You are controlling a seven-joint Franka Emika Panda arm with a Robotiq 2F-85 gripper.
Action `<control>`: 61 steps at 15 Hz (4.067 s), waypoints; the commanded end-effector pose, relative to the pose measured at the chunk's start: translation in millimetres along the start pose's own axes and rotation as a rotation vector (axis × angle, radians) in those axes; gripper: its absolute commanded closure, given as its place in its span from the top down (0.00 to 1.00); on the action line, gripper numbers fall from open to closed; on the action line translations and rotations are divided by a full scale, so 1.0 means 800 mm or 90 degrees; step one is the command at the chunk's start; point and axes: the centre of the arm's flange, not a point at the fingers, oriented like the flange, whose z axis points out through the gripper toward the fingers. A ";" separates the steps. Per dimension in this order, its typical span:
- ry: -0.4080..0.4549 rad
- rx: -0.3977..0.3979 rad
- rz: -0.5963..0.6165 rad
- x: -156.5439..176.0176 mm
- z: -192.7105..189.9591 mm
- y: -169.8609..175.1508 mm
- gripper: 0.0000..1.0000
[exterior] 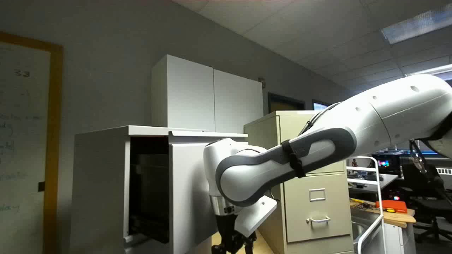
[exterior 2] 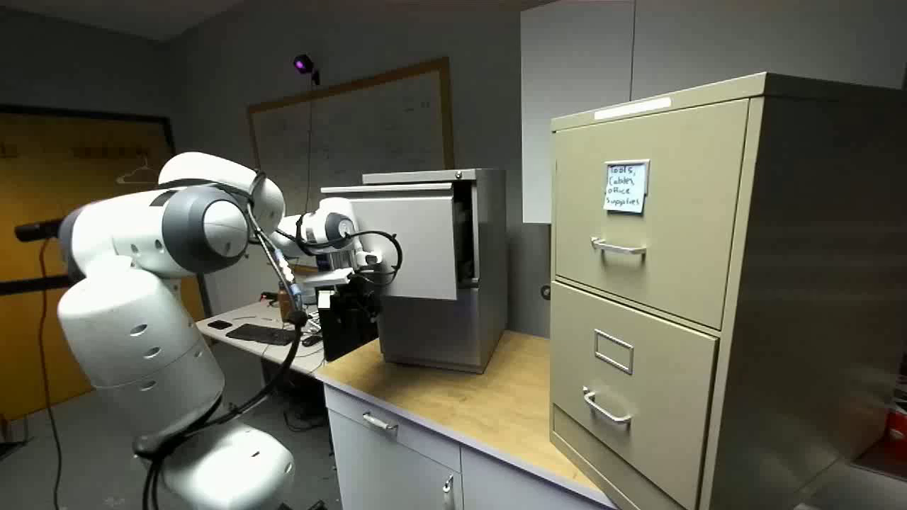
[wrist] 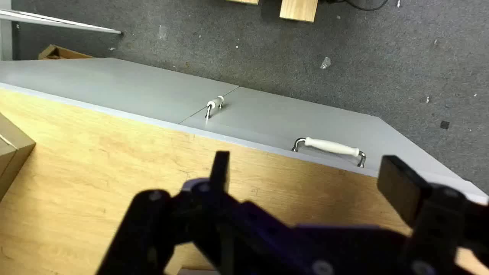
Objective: Close the topmost drawer on the left cabinet
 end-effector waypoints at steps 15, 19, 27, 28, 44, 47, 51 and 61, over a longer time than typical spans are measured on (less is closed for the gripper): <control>0.004 -0.003 0.004 0.001 -0.001 0.000 1.00; 0.022 -0.004 0.022 0.001 -0.010 0.009 1.00; 0.155 -0.005 0.085 -0.017 -0.086 0.056 1.00; 0.183 -0.002 0.092 -0.022 -0.100 0.061 0.96; 0.505 0.046 0.159 -0.033 -0.204 0.074 0.06; 0.527 0.060 0.135 -0.019 -0.213 0.069 0.08; 0.546 0.069 0.104 0.012 -0.232 0.052 0.07; 0.548 0.107 0.028 0.120 -0.278 -0.022 0.07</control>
